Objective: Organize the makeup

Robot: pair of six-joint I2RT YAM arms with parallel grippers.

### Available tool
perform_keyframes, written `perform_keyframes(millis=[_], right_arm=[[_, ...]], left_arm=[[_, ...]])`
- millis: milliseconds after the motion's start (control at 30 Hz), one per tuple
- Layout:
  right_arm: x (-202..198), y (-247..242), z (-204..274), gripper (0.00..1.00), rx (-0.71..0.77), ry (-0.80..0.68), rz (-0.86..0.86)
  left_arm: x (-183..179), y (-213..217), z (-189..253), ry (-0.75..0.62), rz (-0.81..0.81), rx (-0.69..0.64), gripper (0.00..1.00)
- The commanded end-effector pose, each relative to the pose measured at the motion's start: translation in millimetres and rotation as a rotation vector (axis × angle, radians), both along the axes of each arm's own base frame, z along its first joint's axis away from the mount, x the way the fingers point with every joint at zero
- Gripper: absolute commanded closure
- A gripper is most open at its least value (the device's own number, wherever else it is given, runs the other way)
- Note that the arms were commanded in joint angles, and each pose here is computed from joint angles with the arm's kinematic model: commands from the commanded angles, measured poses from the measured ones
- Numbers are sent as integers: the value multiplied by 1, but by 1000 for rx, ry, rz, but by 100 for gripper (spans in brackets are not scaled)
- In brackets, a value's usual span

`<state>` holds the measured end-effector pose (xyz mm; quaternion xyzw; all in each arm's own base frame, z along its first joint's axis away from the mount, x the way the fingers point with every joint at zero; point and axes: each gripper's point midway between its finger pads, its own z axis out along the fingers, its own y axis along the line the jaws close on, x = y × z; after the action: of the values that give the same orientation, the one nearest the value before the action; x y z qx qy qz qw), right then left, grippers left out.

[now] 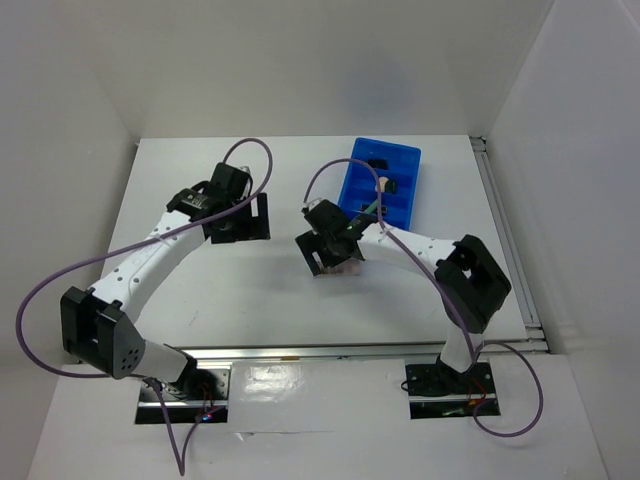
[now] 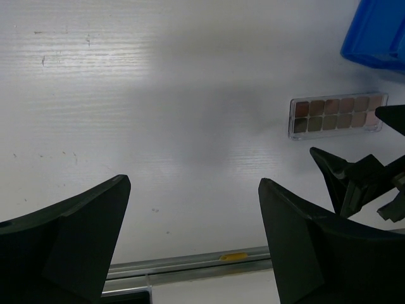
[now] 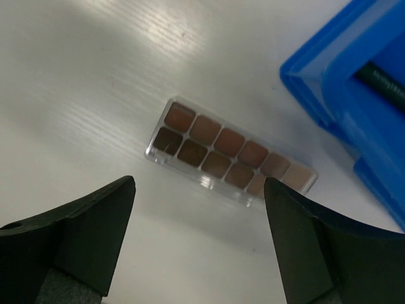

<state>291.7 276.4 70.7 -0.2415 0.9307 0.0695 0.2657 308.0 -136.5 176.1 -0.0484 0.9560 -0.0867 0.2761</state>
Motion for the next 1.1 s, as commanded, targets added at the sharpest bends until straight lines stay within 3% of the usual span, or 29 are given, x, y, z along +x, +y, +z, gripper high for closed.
perform_keyframes(millis=[0, 300, 433, 800, 1067], right_arm=[[26, 7, 2, 10, -9, -137, 86], [40, 10, -10, 10, 136, -132, 232], [42, 7, -24, 3, 166, -90, 247], [8, 5, -47, 1, 213, 67, 287], [-15, -6, -33, 1, 205, 103, 278]], left_arm=[[0, 1, 11, -52, 2, -19, 4], [4, 5, 14, -63, 10, 9, 2], [5, 9, 14, -69, 22, 25, 2], [10, 13, 9, -49, 38, 60, 2], [11, 16, 10, -56, 49, 75, 2]])
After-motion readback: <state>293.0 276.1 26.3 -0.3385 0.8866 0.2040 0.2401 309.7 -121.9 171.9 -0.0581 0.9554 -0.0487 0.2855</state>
